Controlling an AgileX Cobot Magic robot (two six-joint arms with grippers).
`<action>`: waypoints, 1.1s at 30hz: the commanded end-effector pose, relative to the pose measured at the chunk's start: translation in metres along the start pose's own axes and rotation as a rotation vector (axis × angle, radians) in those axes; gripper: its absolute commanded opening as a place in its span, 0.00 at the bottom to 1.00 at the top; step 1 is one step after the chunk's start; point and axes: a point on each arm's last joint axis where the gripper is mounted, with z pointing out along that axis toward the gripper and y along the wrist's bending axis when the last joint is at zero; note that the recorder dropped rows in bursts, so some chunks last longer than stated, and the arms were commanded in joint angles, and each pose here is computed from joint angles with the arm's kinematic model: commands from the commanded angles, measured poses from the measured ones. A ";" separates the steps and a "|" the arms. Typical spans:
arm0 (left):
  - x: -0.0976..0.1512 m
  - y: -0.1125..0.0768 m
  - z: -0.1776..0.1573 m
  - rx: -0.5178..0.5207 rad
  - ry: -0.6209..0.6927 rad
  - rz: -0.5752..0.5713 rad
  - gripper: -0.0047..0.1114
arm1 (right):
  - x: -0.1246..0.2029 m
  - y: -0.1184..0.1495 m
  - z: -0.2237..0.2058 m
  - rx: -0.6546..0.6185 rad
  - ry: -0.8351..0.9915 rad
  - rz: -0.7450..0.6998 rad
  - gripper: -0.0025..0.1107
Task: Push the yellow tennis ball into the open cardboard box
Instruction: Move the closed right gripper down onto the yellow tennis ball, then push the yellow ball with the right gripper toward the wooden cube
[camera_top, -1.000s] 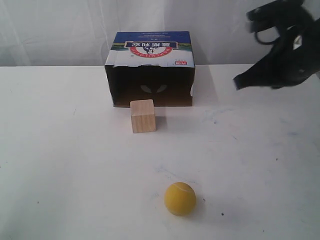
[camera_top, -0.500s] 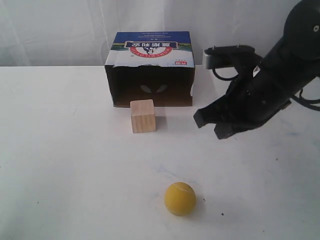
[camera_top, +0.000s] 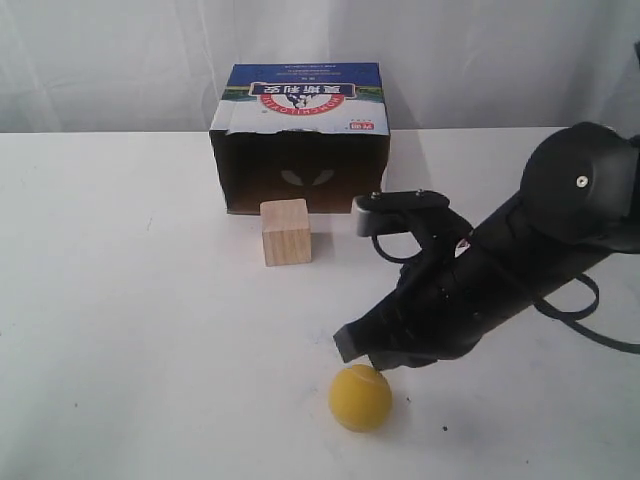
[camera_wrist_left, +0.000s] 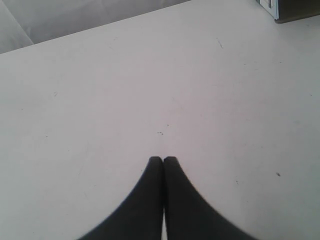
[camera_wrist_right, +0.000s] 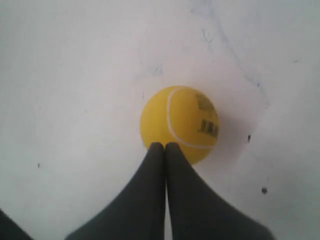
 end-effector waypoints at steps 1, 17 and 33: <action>0.000 0.000 0.000 0.005 -0.009 0.000 0.04 | -0.003 -0.004 0.006 0.024 -0.093 0.023 0.02; 0.000 0.000 0.000 0.005 -0.009 0.000 0.04 | 0.006 -0.002 0.031 -0.071 0.047 0.062 0.02; 0.000 0.000 0.000 0.005 -0.009 0.000 0.04 | -0.007 -0.016 0.045 0.030 -0.082 0.063 0.02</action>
